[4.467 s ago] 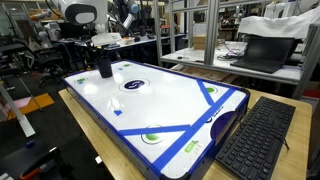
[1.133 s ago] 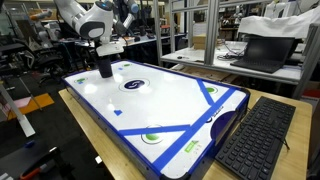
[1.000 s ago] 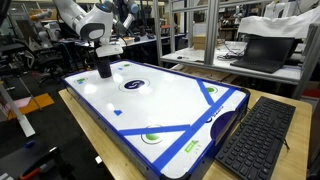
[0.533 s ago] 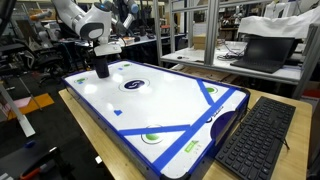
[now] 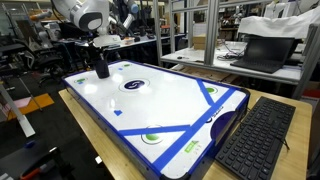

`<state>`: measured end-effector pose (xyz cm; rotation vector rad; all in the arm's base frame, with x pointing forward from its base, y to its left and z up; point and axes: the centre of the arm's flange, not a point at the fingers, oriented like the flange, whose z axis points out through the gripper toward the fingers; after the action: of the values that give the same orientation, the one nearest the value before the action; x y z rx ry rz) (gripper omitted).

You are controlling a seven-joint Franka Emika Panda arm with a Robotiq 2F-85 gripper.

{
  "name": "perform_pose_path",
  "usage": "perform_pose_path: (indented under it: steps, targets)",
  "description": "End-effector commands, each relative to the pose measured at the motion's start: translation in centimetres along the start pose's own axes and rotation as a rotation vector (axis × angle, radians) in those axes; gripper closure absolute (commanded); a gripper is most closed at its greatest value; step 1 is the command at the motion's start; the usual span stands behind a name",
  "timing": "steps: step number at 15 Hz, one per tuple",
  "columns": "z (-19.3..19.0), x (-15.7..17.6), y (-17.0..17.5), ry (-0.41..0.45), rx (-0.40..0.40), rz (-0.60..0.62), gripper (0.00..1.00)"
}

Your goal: Take the marker from the cup and put it on the table

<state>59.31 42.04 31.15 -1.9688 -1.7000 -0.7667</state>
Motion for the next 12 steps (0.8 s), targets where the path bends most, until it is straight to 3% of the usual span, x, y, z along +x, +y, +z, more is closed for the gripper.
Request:
perform_pose_path:
  steps: [1, 8, 12]
  targets:
    - [-2.8, 0.7, -0.5, -0.002, -0.041, -0.005, 0.95]
    - [-9.8, 5.3, -0.4, -0.006, -0.145, -0.057, 0.95]
    - [-10.7, 3.8, -0.4, -0.124, -0.181, 0.018, 0.95]
